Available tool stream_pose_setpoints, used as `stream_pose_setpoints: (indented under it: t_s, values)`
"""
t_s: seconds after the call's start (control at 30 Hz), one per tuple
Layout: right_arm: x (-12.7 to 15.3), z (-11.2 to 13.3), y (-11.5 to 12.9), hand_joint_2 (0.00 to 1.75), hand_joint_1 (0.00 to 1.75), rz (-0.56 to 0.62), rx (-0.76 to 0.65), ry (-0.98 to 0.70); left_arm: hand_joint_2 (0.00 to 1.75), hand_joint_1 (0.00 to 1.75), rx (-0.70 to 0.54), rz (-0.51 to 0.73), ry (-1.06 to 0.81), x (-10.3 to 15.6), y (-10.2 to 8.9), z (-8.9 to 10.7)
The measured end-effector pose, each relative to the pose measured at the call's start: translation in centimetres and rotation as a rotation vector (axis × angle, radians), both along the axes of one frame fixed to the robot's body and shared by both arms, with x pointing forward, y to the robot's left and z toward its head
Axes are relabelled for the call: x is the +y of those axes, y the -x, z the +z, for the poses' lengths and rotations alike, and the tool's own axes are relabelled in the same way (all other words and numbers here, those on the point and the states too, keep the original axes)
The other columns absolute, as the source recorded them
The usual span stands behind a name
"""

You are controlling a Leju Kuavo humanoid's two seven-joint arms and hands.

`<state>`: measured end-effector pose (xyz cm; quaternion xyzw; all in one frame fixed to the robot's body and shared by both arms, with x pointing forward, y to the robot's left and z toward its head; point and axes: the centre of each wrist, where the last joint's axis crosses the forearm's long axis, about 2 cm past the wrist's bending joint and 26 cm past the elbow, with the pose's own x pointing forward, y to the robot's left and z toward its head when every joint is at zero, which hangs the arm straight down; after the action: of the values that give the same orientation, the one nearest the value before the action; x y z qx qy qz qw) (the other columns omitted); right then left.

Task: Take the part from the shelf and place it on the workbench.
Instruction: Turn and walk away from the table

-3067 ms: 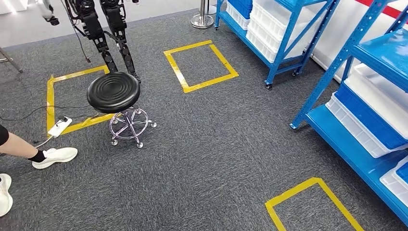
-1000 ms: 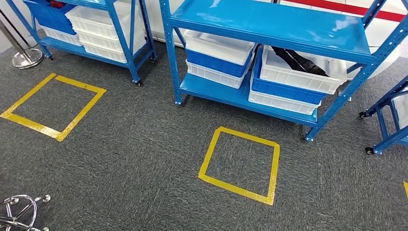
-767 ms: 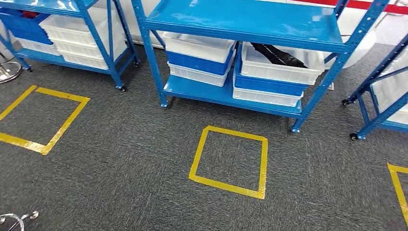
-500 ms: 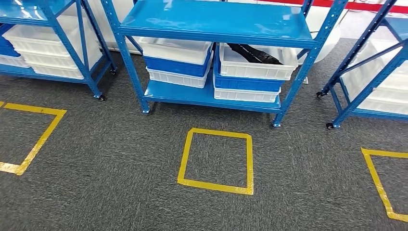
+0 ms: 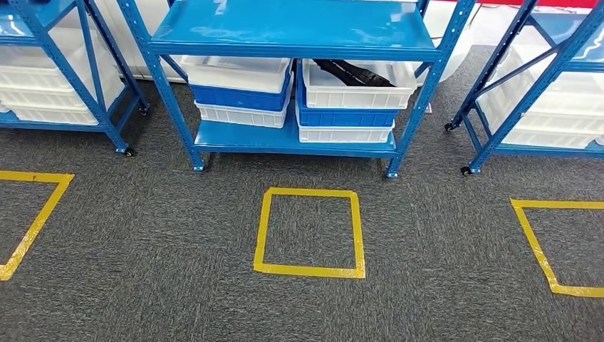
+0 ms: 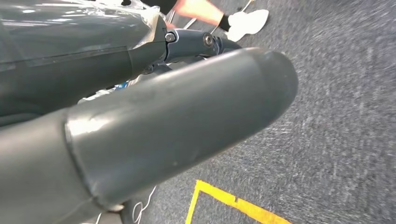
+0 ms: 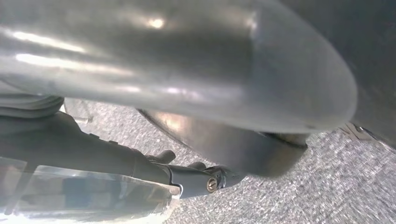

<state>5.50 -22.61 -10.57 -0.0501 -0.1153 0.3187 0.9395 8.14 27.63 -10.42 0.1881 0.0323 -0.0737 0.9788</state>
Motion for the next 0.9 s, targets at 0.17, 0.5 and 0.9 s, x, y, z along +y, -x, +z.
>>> stream_pose_setpoints:
  t_s: [0.17, 0.5, 0.9]
  values:
    - [0.1, 0.01, 0.0, 0.0, 0.0, -0.026, 0.003, -0.005, 0.0, 0.0, -0.007, -0.017, 0.011, -0.07, -0.56, 0.1]
    - [-0.38, -0.04, -0.01, 0.0, 0.0, -0.045, 0.008, 0.005, 0.0, 0.0, -0.005, -0.002, 0.039, -0.32, -0.59, 0.1]
    - [-0.4, -0.04, -0.03, 0.0, 0.0, -0.021, 0.006, 0.009, 0.0, 0.0, -0.007, 0.032, 0.038, -0.25, -0.49, 0.08]
